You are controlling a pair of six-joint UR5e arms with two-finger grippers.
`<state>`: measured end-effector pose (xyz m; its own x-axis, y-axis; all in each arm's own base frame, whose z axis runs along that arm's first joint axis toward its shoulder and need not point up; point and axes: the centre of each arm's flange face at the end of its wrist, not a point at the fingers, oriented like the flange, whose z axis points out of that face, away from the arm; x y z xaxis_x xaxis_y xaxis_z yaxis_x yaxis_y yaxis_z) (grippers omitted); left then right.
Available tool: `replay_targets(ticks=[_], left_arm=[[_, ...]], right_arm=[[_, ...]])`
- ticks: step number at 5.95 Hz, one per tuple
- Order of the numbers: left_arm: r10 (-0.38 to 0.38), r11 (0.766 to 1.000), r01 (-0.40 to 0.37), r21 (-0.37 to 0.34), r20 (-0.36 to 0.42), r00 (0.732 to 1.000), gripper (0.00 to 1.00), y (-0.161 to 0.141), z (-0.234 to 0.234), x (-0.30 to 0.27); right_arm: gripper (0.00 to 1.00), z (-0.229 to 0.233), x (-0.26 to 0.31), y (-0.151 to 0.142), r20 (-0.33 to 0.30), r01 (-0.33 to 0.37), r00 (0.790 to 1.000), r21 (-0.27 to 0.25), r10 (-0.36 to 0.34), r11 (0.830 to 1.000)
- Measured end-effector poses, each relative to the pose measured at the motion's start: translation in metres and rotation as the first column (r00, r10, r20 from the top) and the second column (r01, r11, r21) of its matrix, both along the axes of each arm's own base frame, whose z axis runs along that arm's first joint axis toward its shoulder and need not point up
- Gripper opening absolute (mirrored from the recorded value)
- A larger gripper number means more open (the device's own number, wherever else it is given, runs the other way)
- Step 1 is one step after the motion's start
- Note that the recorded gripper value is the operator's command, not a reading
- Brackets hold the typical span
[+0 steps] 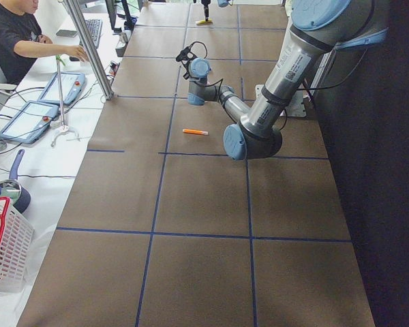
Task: Collect pens into pen holder
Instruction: 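Lower the green highlighter into the pen holder and open the left gripper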
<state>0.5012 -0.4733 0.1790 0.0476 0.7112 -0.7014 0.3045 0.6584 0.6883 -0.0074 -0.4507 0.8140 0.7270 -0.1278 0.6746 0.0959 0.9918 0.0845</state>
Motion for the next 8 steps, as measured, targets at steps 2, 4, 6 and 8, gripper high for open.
replay_targets(ticks=[2,4,6,8], left_arm=[[-0.020,1.000,0.020,0.009,-0.014,1.000,0.00,-0.007,0.017,0.007],[-0.020,1.000,0.020,0.016,-0.020,1.000,0.00,-0.008,0.035,0.014],[0.008,1.000,-0.008,0.020,-0.030,1.000,0.12,0.008,0.042,0.026],[0.020,1.000,-0.020,0.017,-0.024,1.000,1.00,0.015,0.050,0.031]], right_arm=[[1.00,0.001,0.000,0.001,0.003,0.000,1.000,-0.002,0.000,1.000],[1.00,0.000,0.000,0.000,0.004,0.000,1.000,-0.001,0.000,1.000],[1.00,-0.001,0.000,0.000,0.005,0.001,1.000,0.001,-0.001,1.000],[1.00,0.000,0.000,0.000,0.005,0.001,1.000,-0.001,-0.001,1.000]])
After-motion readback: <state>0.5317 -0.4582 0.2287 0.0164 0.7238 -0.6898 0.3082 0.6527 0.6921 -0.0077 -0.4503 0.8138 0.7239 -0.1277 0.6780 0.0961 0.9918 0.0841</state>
